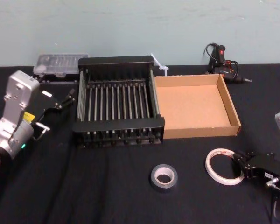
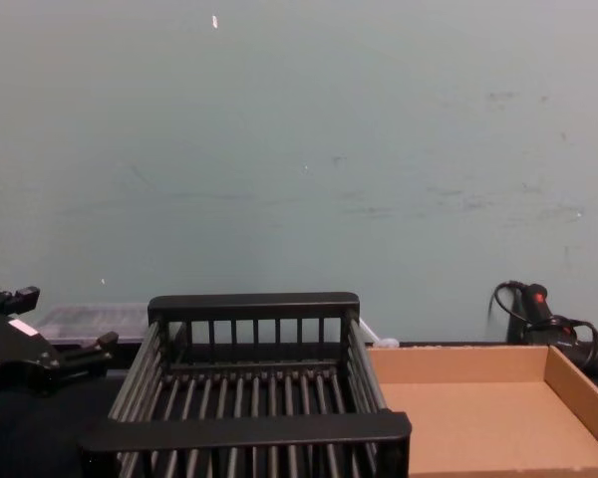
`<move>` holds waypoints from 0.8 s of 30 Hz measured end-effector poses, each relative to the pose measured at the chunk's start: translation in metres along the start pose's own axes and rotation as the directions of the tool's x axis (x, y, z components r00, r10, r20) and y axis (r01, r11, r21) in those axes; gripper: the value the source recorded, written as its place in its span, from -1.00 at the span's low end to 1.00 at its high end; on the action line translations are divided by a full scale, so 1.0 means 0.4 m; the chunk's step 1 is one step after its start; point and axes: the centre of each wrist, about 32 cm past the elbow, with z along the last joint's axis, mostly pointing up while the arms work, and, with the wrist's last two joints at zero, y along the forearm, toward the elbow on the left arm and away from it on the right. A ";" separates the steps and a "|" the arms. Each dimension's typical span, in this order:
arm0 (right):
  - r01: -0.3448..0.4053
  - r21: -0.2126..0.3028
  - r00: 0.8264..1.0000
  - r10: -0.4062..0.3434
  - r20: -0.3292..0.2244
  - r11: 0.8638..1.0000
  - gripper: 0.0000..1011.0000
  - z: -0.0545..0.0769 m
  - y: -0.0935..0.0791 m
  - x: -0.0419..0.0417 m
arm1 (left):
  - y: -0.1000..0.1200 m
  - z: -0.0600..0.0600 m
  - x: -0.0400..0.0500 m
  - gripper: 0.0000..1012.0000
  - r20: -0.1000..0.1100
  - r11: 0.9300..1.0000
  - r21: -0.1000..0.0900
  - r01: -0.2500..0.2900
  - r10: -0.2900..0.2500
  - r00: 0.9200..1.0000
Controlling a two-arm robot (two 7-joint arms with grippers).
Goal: Pick up the white tape and place it into the black box , Pick up the silver tape and place it into the brown box.
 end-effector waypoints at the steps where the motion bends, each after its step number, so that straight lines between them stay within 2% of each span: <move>1: 0.000 0.000 1.000 0.000 0.000 1.000 -0.82 0.000 0.000 0.000 | 0.000 0.000 0.000 0.98 0.000 1.000 0.000 0.000 0.000 1.000; 8: -0.002 0.001 1.000 0.002 0.001 1.000 -0.82 0.000 0.000 0.000 | 0.000 0.000 0.000 0.98 0.000 1.000 0.000 0.000 0.000 1.000; 16: -0.033 0.025 0.999 0.033 0.001 0.999 -0.82 0.008 -0.015 0.003 | 0.000 0.000 0.000 0.98 0.000 1.000 0.000 0.000 0.000 1.000; 24: -0.049 0.075 0.999 0.049 -0.004 0.996 -0.82 0.037 -0.042 0.003 | 0.000 0.000 0.000 0.98 0.000 1.000 0.000 0.000 0.000 1.000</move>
